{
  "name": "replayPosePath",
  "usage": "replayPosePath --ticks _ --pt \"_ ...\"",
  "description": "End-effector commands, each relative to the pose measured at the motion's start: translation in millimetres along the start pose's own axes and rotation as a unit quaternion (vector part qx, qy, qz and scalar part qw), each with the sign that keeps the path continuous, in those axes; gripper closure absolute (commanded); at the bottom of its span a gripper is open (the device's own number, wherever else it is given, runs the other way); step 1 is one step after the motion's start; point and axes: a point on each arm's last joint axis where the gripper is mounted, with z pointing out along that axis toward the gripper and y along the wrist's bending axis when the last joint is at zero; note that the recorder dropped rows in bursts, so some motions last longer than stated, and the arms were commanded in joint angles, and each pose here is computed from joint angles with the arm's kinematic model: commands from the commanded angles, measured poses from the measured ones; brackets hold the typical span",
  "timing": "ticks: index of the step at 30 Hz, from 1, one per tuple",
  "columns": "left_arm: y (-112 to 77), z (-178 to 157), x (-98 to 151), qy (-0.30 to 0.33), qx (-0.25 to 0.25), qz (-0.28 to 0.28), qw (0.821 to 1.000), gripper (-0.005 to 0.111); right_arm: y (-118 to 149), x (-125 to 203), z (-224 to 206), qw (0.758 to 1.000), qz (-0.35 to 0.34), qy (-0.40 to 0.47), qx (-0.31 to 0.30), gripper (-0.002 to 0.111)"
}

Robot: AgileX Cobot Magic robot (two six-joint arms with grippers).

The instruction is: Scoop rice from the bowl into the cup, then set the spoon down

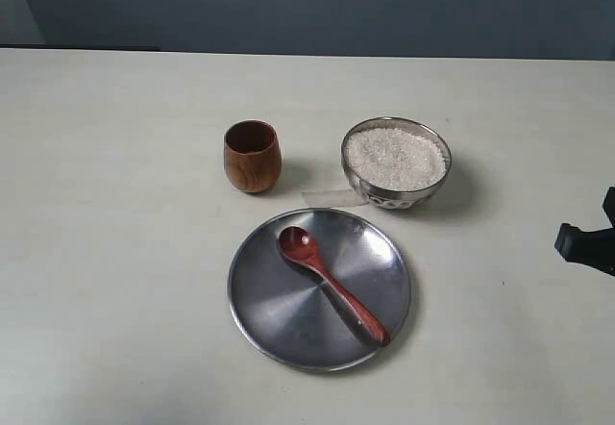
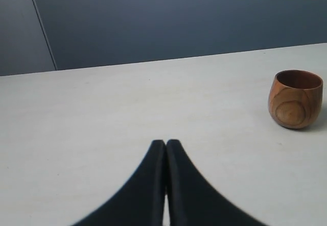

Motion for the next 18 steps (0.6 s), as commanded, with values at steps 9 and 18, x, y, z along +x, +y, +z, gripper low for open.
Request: replayPosePath --ticks 9,18 --pt "-0.4 -0.1 1.8 0.002 0.002 -0.031 1.000 0.106 -0.4 0.3 -0.5 1.000 -0.004 -0.004 -0.001 0.108" --pt "-0.4 -0.1 1.8 0.001 0.002 0.018 1.000 0.106 -0.4 0.3 -0.5 1.000 -0.004 -0.004 -0.001 0.108"
